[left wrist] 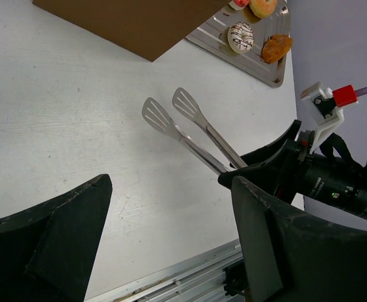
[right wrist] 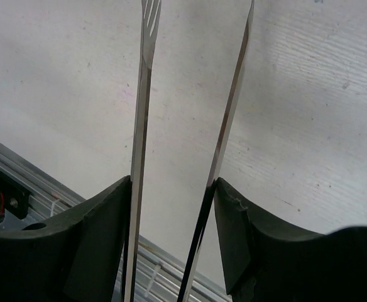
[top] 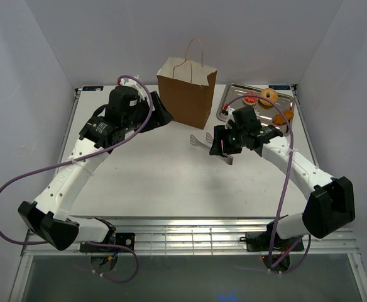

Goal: Place the fake bread into the paper bag

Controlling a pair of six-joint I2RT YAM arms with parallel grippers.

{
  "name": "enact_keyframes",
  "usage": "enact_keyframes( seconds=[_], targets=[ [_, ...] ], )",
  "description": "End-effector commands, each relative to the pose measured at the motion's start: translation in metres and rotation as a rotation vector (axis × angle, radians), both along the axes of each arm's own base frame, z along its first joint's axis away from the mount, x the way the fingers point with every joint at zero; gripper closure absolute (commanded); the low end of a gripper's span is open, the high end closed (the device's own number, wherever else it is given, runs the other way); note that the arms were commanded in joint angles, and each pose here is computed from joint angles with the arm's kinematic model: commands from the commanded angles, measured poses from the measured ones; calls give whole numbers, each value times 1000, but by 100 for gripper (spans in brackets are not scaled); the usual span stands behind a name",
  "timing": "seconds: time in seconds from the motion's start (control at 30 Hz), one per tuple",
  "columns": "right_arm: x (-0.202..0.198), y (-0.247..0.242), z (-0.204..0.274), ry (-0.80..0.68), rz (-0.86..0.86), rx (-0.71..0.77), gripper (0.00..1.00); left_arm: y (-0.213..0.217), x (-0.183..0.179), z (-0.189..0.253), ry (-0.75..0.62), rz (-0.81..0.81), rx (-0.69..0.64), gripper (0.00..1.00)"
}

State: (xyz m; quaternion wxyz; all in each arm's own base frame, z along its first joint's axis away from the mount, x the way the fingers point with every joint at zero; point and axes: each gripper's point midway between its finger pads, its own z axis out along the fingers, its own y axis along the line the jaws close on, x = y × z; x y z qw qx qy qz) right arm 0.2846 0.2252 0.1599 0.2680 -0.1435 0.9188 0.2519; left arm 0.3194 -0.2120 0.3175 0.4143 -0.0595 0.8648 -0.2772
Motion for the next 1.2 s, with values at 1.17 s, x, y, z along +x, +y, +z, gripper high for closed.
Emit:
enact_keyframes(
  seconds=[1.17],
  targets=[
    [123,-183,80,-75,-578,-147,40,-27,135,67,216,37,-623,21]
  ],
)
